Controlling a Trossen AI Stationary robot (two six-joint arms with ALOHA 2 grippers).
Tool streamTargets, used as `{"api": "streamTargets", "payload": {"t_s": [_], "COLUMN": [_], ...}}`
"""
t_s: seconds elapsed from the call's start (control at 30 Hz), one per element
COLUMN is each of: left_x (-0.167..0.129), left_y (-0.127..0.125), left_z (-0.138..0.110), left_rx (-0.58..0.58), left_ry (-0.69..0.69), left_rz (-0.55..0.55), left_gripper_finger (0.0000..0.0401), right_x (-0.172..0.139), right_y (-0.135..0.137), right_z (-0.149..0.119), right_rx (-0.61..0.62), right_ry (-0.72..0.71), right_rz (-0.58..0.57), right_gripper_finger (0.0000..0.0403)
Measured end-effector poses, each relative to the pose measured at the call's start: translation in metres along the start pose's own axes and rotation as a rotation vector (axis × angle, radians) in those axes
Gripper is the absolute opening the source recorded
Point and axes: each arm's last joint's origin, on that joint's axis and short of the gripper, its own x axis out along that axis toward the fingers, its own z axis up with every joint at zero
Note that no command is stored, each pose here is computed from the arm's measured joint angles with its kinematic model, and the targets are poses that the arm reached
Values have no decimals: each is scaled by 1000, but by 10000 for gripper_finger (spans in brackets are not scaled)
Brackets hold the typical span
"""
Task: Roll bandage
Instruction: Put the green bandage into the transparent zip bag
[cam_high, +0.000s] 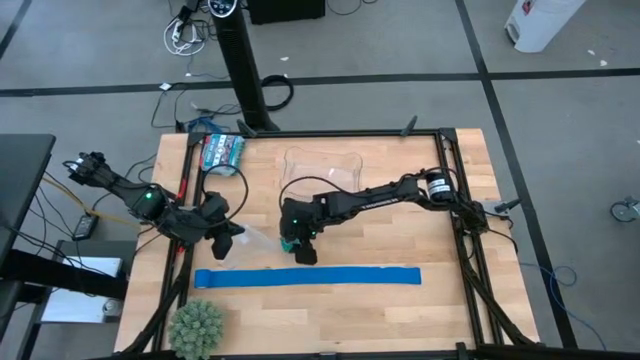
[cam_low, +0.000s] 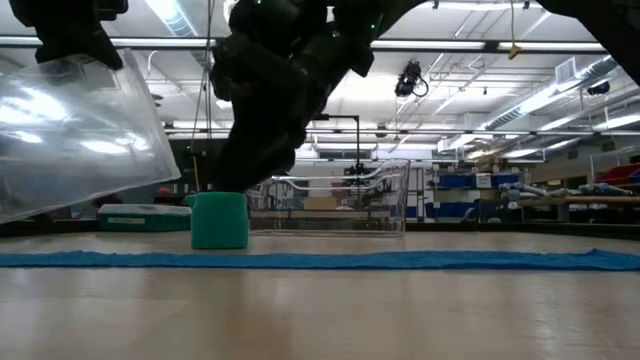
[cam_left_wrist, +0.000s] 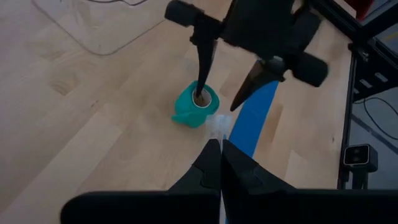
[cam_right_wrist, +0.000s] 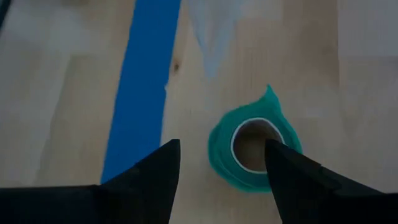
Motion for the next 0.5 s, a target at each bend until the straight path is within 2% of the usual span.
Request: {"api": "streamTargets", "payload": {"t_s": [0.33,0.5], "left_x": [0,0], "left_y": [0,0], "left_z": [0,0], "left_rx": [-1,-1], "left_ry": [0,0], "left_rz": [0,0], "left_gripper_finger": [3,3], "right_x": [8,8], "right_y": [-1,-2], "right_z": [-11,-12], "right_rx": [-12,-10], "right_ry": [-2,5], "right_rz": [-17,-28], "right_gripper_finger": [224,206]}}
